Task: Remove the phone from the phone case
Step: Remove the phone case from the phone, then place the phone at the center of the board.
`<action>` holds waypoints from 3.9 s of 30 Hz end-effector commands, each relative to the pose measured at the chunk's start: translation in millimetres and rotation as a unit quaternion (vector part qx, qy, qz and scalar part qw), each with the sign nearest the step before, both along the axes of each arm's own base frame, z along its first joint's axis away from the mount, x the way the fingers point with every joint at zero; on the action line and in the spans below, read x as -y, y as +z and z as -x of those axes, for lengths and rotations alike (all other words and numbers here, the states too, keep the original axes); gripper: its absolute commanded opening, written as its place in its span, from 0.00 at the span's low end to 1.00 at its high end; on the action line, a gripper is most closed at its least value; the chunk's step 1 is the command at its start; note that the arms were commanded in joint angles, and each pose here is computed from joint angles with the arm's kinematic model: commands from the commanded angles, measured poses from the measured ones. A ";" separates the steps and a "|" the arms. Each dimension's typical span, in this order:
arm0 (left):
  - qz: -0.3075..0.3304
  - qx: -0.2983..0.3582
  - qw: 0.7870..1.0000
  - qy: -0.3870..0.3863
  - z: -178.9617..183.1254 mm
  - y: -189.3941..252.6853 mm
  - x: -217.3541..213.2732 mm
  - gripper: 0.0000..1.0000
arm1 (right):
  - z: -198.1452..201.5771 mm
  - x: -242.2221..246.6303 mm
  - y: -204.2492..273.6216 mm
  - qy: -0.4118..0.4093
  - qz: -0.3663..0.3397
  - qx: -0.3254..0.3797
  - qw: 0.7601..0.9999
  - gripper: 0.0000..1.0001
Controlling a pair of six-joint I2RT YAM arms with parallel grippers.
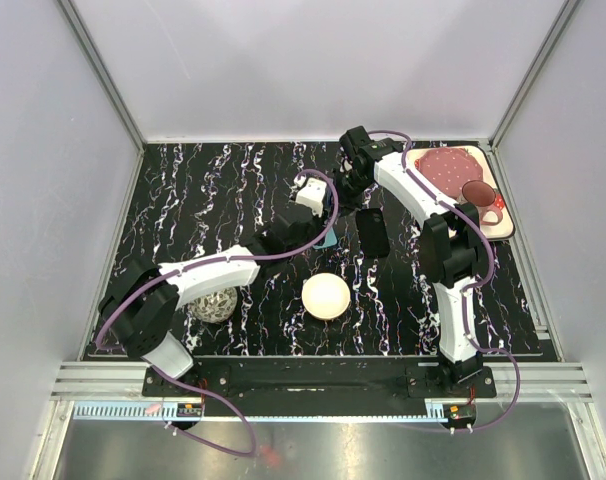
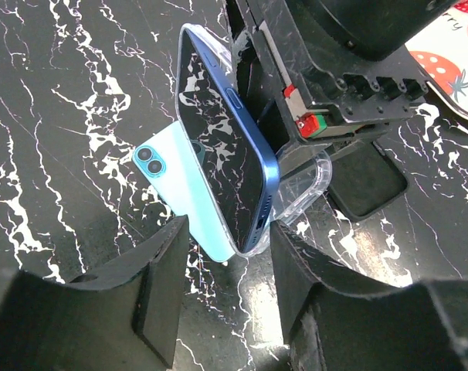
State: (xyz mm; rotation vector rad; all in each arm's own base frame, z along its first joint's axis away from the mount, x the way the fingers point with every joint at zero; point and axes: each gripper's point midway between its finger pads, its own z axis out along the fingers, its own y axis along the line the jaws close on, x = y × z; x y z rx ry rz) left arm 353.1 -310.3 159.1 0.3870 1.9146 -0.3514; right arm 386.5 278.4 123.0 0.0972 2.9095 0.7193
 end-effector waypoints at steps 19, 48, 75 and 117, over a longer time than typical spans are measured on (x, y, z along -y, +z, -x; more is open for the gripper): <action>0.016 0.046 0.994 0.099 -35.3 29.5 -20.5 0.40 | 46.0 0.4 31.9 0.046 -0.022 0.009 0.999 0.00; -0.003 0.140 0.978 0.153 -26.2 74.6 -29.3 0.43 | 68.5 2.5 11.4 0.070 0.030 -0.009 0.997 0.00; -0.016 0.096 0.987 0.128 -37.0 43.6 -56.5 0.00 | 78.6 2.4 5.1 0.081 0.023 -0.022 0.996 0.00; 0.413 -0.190 0.874 0.175 -89.9 -15.1 -204.7 0.00 | -60.1 -85.8 34.4 0.063 -0.123 0.110 0.984 0.00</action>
